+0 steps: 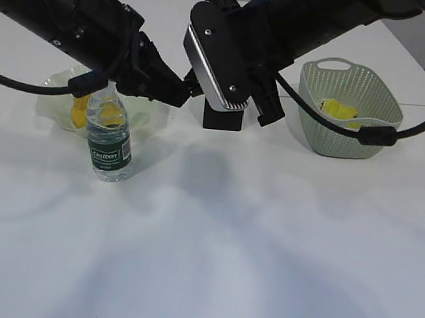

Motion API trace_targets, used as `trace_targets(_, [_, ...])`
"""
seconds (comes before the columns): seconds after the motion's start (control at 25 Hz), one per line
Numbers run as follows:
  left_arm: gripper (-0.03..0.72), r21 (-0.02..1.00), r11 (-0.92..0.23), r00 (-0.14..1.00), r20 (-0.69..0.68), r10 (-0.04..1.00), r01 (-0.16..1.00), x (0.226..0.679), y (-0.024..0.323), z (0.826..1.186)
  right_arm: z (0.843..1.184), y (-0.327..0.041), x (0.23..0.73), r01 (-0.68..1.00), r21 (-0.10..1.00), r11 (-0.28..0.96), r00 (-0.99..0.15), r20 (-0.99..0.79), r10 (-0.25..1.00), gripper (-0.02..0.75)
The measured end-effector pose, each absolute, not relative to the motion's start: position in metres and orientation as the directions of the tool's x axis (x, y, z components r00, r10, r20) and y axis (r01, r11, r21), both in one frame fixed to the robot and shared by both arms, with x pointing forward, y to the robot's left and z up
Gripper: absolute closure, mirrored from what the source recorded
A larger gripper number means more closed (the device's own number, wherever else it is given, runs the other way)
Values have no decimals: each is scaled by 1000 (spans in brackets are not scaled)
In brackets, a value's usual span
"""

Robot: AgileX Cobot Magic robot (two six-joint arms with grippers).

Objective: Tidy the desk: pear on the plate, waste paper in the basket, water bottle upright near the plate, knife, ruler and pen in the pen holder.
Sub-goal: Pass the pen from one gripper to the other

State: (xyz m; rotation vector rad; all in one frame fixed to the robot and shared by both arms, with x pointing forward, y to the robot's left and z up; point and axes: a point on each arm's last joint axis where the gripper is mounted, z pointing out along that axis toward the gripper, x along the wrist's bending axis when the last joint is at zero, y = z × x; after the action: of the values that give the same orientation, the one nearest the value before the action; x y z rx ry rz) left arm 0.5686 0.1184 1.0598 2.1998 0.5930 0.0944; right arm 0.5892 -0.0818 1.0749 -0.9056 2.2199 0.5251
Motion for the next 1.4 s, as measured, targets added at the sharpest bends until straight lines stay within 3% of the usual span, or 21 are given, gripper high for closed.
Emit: trace_targets(1.4, [590, 766, -513, 874, -128, 470, 388, 571, 118, 1061, 1076, -82, 591, -721, 103, 685, -526, -726, -443, 661])
